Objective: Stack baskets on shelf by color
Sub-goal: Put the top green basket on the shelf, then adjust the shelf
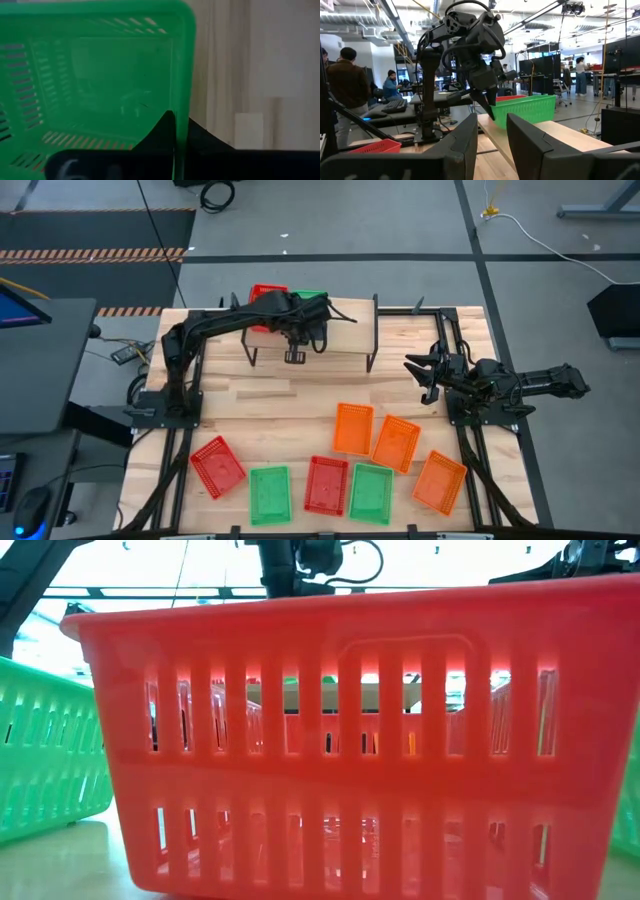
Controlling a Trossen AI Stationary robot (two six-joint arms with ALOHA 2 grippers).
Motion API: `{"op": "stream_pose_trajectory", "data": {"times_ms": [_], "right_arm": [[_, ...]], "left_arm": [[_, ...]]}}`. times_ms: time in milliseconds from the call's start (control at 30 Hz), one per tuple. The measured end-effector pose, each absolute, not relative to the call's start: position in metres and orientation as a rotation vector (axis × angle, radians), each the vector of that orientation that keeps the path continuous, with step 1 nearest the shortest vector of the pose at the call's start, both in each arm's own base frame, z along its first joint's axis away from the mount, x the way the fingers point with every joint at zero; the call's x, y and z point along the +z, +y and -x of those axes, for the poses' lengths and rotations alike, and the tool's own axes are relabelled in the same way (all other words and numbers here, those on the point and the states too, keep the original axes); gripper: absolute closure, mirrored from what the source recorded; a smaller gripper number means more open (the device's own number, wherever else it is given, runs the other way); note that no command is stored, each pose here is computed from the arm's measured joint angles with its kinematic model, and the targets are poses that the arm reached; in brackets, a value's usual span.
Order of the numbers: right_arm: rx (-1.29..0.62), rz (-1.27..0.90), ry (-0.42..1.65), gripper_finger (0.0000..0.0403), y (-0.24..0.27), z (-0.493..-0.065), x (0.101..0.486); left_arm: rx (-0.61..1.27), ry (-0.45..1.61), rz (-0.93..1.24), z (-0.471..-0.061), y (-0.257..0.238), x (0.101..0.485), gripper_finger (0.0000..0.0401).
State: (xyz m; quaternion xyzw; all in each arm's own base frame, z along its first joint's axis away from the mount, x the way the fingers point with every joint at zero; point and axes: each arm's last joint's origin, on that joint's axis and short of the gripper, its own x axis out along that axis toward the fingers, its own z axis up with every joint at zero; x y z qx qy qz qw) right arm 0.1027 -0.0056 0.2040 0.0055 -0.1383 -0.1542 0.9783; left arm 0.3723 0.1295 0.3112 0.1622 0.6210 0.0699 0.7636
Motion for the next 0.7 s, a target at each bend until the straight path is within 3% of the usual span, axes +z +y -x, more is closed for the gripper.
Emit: {"op": "stream_pose_trajectory", "data": {"times_ms": [700], "right_arm": [[-0.367, -0.013, -0.274, 0.0293, -0.007, -0.102, 0.204]], "left_arm": [[0.221, 1.355, -0.368, -0.371, 0.126, 0.323, 0.0293]]}}
